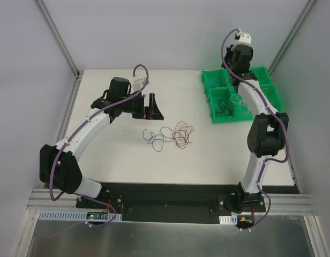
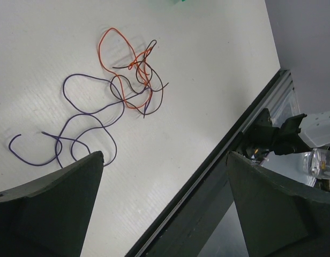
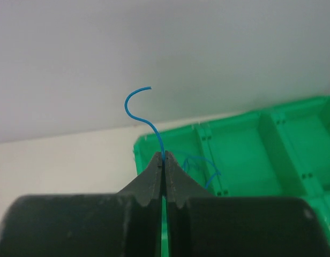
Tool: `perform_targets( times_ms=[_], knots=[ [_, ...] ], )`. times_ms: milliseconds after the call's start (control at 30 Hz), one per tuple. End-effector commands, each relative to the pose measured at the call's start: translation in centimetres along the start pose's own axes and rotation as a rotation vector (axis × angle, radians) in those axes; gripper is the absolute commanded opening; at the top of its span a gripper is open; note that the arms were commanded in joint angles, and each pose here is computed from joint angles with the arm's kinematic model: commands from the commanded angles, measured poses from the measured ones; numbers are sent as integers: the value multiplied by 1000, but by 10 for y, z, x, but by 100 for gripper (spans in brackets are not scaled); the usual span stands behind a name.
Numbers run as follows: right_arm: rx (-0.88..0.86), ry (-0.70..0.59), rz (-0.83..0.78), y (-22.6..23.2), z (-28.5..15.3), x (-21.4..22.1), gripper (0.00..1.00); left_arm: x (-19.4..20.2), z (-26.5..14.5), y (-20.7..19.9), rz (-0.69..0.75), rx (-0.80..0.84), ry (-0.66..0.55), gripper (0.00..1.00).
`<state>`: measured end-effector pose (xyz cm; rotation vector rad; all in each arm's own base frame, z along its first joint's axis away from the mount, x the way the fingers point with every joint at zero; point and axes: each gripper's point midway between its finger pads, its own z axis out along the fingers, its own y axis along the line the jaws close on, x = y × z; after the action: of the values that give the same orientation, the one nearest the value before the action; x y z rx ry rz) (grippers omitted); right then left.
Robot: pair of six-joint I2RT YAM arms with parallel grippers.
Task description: Untangle the cables
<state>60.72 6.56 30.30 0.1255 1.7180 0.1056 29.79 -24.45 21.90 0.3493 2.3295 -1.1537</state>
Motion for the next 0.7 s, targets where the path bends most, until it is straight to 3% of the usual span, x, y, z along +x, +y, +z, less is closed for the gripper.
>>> perform_targets(
  times_ms=[0, 333, 567, 667],
  knots=[
    [-48, 20, 71, 9, -10, 11, 0, -3, -1, 2, 35, 3, -10, 96],
    [-33, 380, 85, 5, 21, 122, 2, -3, -4, 0, 40, 0, -18, 96],
    [-45, 433, 95, 2, 40, 136, 5, -2, -5, 0, 41, 2, -20, 96],
    [-65, 471, 174, 11, 43, 147, 4, -1, -5, 0, 41, 0, -19, 96]
  ],
)
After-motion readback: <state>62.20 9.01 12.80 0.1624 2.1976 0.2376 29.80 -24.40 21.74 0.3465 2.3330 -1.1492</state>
